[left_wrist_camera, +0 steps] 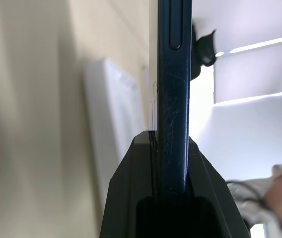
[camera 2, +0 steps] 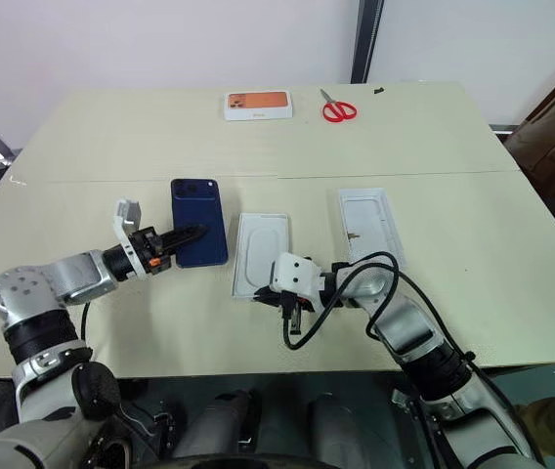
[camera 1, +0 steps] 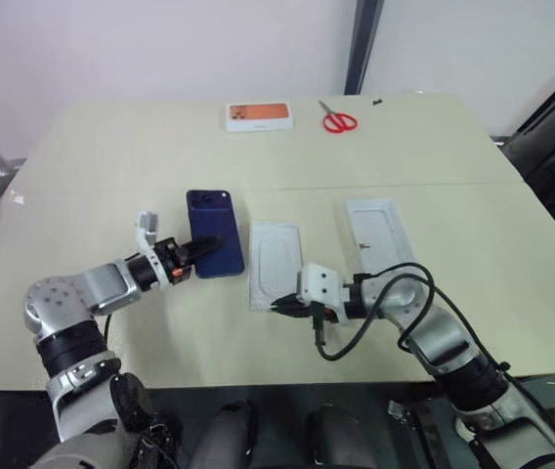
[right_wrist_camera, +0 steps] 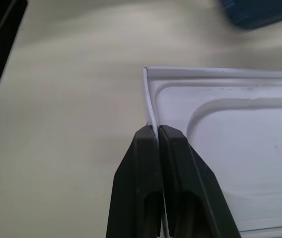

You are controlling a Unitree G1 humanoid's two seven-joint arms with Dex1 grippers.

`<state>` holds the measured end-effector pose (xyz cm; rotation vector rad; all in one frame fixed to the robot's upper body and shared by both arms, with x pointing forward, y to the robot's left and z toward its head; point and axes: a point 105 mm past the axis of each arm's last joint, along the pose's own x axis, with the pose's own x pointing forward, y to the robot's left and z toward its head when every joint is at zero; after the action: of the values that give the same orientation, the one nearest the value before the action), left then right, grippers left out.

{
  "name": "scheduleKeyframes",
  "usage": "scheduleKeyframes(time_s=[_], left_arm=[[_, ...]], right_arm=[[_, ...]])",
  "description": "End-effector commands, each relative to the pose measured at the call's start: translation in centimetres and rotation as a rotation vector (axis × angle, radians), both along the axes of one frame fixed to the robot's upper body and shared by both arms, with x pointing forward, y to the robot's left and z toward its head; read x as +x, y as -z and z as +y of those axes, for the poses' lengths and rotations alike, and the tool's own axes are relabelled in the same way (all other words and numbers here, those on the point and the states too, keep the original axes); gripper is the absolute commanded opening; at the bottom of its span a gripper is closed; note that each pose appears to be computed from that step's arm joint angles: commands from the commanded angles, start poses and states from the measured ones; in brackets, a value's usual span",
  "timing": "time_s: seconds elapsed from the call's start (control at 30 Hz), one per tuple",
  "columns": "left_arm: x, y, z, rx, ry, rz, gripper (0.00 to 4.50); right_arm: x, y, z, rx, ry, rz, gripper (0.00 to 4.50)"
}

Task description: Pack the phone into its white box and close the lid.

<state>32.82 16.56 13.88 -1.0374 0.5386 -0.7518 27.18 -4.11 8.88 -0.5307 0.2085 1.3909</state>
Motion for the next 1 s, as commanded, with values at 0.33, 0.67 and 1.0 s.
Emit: scheduleKeyframes(time_s=[0.33,0.67,1.0], left_arm=[[-0.5,-0.8,-2.6,-0.038,0.106,-0.046,0.00],[-1.1,1.3,-8.4,0.013,0.206,0.025,0.00],[-1.2,0.3,-8.0,0.068,0.188,-0.012,0.00]], right_arm=[[0.7,-5.2,-1.1,0.175,0.025,-0.055,2.92],[2.5,-4.7,-8.3,0.114,0.233,-0.072,2.92],[3.5,-4.2,-8.9,0.110,0.278,-0.100,2.92]])
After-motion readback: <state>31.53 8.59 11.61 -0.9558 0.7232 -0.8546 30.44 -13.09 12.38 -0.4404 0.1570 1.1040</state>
